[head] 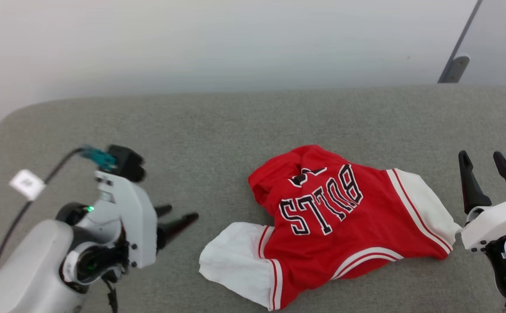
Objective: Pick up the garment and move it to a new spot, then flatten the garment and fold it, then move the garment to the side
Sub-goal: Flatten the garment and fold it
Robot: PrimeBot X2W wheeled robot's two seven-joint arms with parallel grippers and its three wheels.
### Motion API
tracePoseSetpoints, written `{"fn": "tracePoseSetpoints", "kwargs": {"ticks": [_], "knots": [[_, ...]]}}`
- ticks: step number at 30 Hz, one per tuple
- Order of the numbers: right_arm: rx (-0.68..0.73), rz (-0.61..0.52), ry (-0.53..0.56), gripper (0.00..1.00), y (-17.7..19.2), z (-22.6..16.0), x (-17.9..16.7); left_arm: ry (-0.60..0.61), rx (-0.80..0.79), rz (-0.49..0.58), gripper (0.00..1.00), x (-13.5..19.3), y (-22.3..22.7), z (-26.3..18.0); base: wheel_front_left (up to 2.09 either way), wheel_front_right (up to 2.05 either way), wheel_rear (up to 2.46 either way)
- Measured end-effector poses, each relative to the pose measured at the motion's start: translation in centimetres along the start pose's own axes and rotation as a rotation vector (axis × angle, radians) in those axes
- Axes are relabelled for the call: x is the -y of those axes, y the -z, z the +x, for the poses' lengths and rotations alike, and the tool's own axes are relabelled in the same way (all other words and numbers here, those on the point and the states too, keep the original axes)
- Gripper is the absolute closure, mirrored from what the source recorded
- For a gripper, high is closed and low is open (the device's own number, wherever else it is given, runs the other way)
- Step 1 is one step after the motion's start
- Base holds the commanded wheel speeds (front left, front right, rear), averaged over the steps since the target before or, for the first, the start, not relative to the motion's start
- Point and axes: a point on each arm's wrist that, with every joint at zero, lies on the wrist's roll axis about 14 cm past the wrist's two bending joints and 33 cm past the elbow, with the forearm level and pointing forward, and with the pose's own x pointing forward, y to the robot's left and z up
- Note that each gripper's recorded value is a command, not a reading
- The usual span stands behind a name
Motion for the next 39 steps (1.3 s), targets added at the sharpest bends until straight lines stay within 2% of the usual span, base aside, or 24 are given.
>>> {"fn": "tracePoseSetpoints", "kwargs": {"ticks": [4, 13, 28, 30, 35, 39], "knots": [[0.015, -0.006, 0.011, 0.00, 0.0, 0.2, 0.2, 0.020, -0.160, 0.010, 0.00, 0.5, 2.4, 1.5, 0.00, 0.00, 0.00], [0.108, -0.025, 0.023, 0.00, -1.3, 1.0, 0.2, 0.058, -0.359, -0.015, 0.00, 0.7, 6.5, 4.4, 0.00, 0.00, 0.00], [0.113, -0.027, 0.047, 0.00, -0.8, 1.8, 0.8, 0.037, -0.460, -0.032, 0.00, -1.4, 10.4, 7.8, 0.00, 0.00, 0.00], [0.112, -0.027, 0.046, 0.00, -0.7, 1.9, 0.8, 0.049, -0.444, -0.069, 1.00, -1.3, 10.4, 8.2, 0.00, 0.00, 0.00], [0.116, -0.026, 0.042, 0.00, -0.7, 2.1, 0.6, 0.032, -0.433, -0.132, 1.00, -2.2, 10.4, 8.4, 0.00, 0.00, 0.00], [0.123, -0.025, 0.039, 0.00, -0.9, 2.2, 0.5, 0.015, -0.422, -0.122, 1.00, -2.8, 10.1, 8.2, 0.00, 0.00, 0.00]]}}
